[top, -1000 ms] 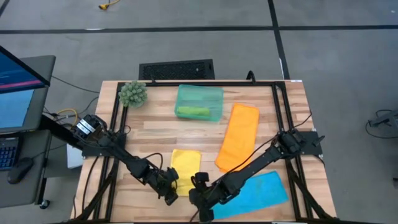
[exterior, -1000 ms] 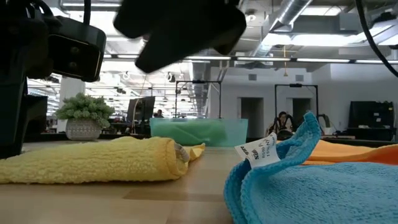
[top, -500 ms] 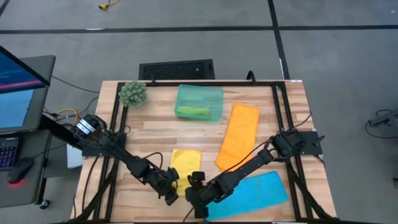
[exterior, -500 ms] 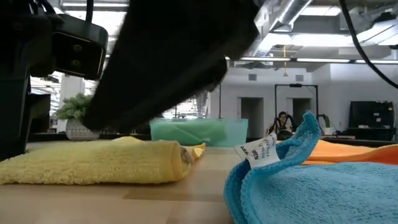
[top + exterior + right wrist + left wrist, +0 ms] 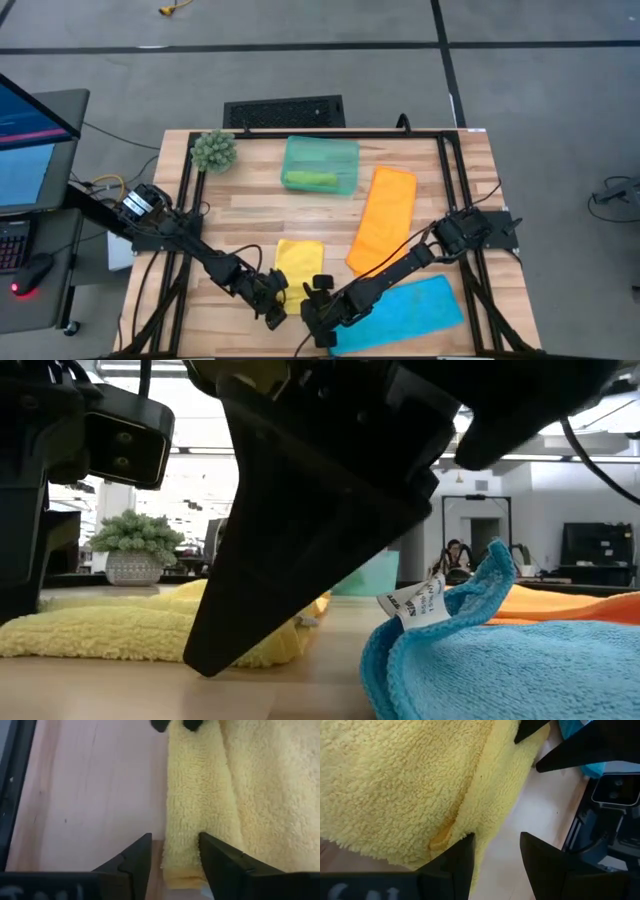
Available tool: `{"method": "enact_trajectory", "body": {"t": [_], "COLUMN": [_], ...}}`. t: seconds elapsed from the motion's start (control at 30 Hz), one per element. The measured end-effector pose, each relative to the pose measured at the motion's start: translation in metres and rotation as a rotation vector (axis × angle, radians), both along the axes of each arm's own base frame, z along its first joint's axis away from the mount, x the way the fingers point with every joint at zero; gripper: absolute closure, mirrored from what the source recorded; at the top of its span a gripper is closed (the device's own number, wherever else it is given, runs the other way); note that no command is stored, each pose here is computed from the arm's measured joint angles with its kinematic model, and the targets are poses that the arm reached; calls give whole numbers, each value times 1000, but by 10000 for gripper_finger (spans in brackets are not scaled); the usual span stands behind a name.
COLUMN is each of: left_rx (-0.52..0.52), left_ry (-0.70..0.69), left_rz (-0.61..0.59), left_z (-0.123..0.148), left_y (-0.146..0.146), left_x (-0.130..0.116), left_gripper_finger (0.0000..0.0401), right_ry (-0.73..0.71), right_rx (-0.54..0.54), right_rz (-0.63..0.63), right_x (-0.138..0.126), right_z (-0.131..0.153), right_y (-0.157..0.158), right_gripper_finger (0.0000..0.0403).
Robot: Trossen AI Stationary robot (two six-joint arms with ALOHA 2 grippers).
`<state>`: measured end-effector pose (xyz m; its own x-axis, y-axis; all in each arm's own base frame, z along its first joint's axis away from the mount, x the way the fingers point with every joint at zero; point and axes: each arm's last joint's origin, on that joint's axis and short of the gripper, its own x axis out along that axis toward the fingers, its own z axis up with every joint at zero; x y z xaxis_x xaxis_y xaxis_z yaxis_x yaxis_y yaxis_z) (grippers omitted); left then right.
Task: Roll microfiber towels into tight, uniform cylinder then place into a basket
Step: Roll the yellow towel
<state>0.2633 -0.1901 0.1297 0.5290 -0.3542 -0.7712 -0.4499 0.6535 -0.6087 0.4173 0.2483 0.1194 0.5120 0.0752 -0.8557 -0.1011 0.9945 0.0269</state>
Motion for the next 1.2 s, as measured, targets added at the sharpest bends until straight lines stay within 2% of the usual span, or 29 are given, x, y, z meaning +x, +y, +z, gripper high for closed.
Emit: {"method": "enact_trajectory", "body": {"t": [0.13,0.37,0.43,0.57,0.87,1.2], "left_rx": [-5,21,25,43,137,342], "left_ry": [2,-18,-23,-54,-100,-149], "left_rz": [-13,-118,-153,-196,-273,-402], "left_z": [0,0,0,5,31,47], "left_y": [0,-1,-2,-3,2,-10], "left_x": [0,-1,-1,-3,-18,-52], "left_gripper_finger": [248,248,248,248,248,248], "right_ry": [-6,2,-5,-30,-25,11], "right_rx": [-10,33,39,75,263,584], "right_rz": [-35,-91,-93,-115,-112,-153], "right_x": [3,7,8,10,14,29], "right_z": [0,-1,-1,0,2,11], "right_y": [-5,-12,-12,-10,-3,-7], "right_gripper_finger": [243,366,389,380,392,396]}}
